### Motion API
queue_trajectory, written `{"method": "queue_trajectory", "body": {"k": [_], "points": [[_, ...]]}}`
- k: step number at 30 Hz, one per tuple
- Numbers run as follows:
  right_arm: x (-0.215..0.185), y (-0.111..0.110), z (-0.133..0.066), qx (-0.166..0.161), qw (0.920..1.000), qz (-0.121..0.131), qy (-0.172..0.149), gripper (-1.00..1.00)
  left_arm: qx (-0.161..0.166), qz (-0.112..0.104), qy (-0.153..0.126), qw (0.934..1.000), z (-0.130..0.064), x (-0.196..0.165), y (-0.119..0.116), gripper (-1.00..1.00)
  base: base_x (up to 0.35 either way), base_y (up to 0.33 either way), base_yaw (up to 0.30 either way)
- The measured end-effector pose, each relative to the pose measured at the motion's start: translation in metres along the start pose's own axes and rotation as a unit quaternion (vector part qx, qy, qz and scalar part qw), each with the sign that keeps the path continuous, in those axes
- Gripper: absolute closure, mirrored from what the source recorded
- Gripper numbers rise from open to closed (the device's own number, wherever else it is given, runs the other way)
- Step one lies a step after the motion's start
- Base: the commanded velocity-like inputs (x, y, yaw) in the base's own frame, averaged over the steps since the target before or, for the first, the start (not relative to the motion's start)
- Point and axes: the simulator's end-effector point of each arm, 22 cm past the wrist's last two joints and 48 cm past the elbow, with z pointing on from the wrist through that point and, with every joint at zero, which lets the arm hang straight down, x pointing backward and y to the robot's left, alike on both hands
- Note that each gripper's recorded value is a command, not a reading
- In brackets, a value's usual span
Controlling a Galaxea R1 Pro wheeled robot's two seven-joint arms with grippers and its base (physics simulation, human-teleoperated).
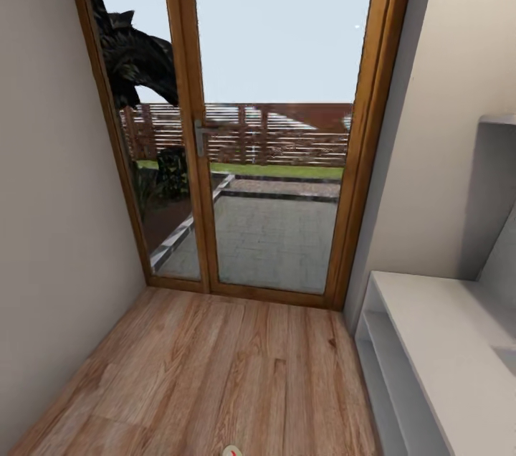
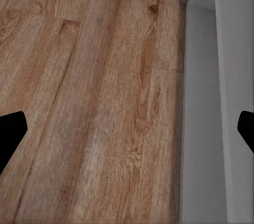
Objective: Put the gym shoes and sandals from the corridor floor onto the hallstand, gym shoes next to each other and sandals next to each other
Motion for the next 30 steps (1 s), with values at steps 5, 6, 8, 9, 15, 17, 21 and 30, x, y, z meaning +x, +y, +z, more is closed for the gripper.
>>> {"method": "queue_trajectory", "body": {"k": [5,6,8,9,15,17,21,30], "points": [[0.002,0.000,0.000,0.000,1.0000,0.000,0.003,-1.00,0.000,0.000,0.003,1.0000,0.000,0.002,0.000,-1.00,0.000,0.000,-0.153],[0.004,0.000,0.001,0.000,1.0000,0.000,0.003,-1.00,0.000,0.000,0.003,1.0000,0.001,0.004,0.000,-1.00,0.000,0.000,-0.138],[0.007,0.001,0.003,0.000,1.0000,0.000,0.004,-1.00,0.000,0.000,0.004,1.0000,0.004,0.007,0.000,-1.00,0.000,0.000,-0.099],[0.009,0.001,0.004,0.000,1.0000,0.000,0.004,-1.00,0.000,0.000,0.004,1.0000,0.005,0.009,0.000,-1.00,0.000,0.000,-0.070],[0.018,0.002,0.010,0.000,1.0000,0.000,0.005,-1.00,0.000,0.000,0.005,1.0000,0.012,0.017,0.000,-1.00,0.000,0.000,-0.035],[0.021,0.002,0.012,0.000,1.0000,0.000,0.005,-1.00,0.000,0.000,0.005,1.0000,0.014,0.020,0.000,-1.00,0.000,0.000,-0.011],[0.027,0.003,0.016,0.000,1.0000,0.000,0.005,-1.00,-0.001,0.000,0.005,1.0000,0.019,0.025,0.000,-1.00,0.000,0.000,-0.004],[0.042,0.004,0.026,-0.001,1.0000,0.000,0.008,-1.00,0.000,0.001,0.008,1.0000,0.030,0.039,-0.001,-1.00,0.000,0.000,0.000]]}}
